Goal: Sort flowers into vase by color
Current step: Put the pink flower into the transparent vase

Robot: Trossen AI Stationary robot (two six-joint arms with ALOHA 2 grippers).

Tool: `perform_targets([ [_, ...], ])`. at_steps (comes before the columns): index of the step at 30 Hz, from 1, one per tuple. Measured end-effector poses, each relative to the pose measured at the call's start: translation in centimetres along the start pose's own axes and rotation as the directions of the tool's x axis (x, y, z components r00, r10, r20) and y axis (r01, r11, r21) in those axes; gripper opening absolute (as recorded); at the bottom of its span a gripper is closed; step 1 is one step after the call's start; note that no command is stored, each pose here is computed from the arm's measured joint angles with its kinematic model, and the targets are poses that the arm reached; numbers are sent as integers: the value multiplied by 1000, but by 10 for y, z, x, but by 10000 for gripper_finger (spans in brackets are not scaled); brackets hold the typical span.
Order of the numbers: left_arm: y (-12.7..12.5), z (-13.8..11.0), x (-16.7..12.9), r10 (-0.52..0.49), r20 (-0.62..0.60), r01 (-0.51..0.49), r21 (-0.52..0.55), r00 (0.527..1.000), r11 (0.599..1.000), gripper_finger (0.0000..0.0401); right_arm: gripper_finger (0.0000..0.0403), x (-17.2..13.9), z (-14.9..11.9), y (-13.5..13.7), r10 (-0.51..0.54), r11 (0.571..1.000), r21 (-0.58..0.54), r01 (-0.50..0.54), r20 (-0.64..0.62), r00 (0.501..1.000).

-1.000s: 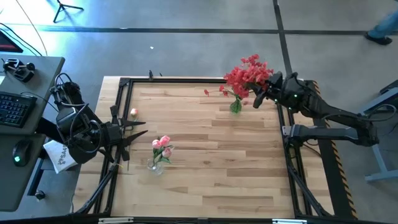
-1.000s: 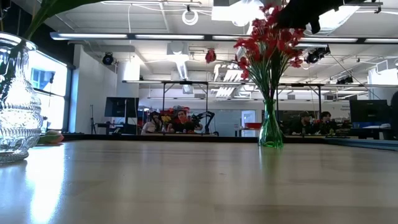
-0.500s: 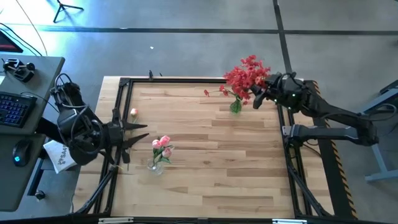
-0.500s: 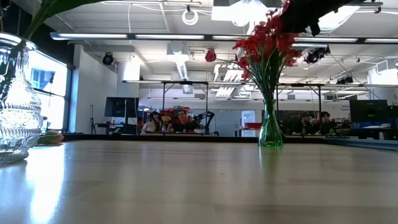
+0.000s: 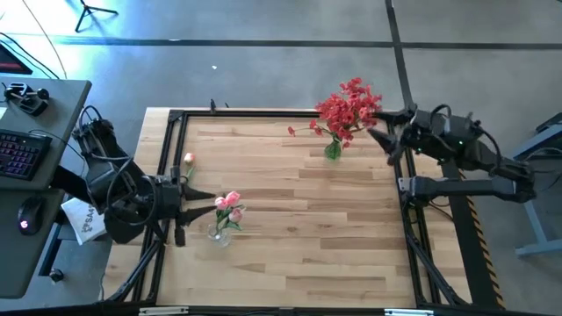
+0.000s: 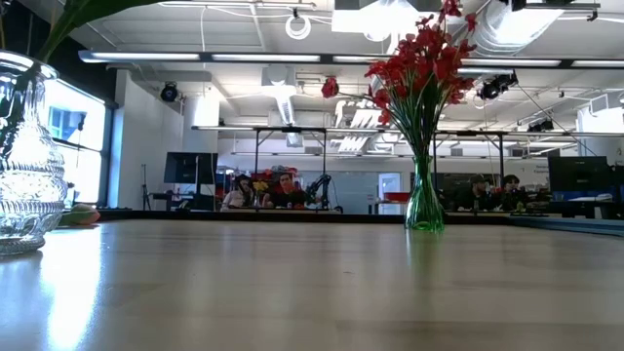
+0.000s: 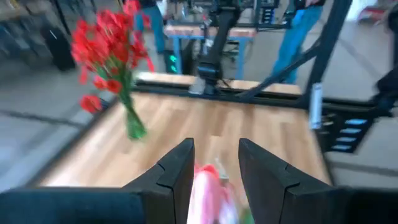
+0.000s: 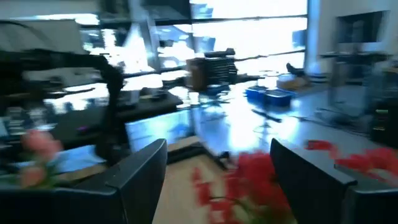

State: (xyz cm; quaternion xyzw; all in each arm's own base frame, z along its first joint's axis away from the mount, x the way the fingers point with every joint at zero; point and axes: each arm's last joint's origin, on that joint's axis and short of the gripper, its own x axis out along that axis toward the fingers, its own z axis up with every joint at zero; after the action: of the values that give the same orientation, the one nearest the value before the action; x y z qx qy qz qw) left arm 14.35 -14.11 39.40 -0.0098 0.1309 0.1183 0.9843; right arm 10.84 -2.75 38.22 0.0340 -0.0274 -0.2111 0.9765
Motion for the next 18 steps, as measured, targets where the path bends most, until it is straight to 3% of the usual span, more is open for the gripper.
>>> perform_targets([
  [4, 9, 6, -7, -75, -96, 59, -159, 993, 986, 111, 270, 0, -15, 16, 184, 983, 24, -183, -37, 982],
  [8, 14, -11, -4, -75, -270, -3, -275, 960, 961, 92, 262, 7, -48, 36, 317, 949, 34, -315, -75, 946],
  [12, 24, -30, -3, -9, -508, -180, -322, 861, 930, 70, 259, 10, -83, 54, 408, 912, 64, -405, -52, 912],
  [15, 37, -43, -1, 151, -641, -378, -234, 753, 896, 55, 259, 9, -109, 64, 435, 899, 73, -432, -26, 900],
  [18, 44, -53, 11, 216, -638, -455, -236, 739, 859, 44, 259, 7, -134, 70, 418, 905, 96, -414, -26, 908],
])
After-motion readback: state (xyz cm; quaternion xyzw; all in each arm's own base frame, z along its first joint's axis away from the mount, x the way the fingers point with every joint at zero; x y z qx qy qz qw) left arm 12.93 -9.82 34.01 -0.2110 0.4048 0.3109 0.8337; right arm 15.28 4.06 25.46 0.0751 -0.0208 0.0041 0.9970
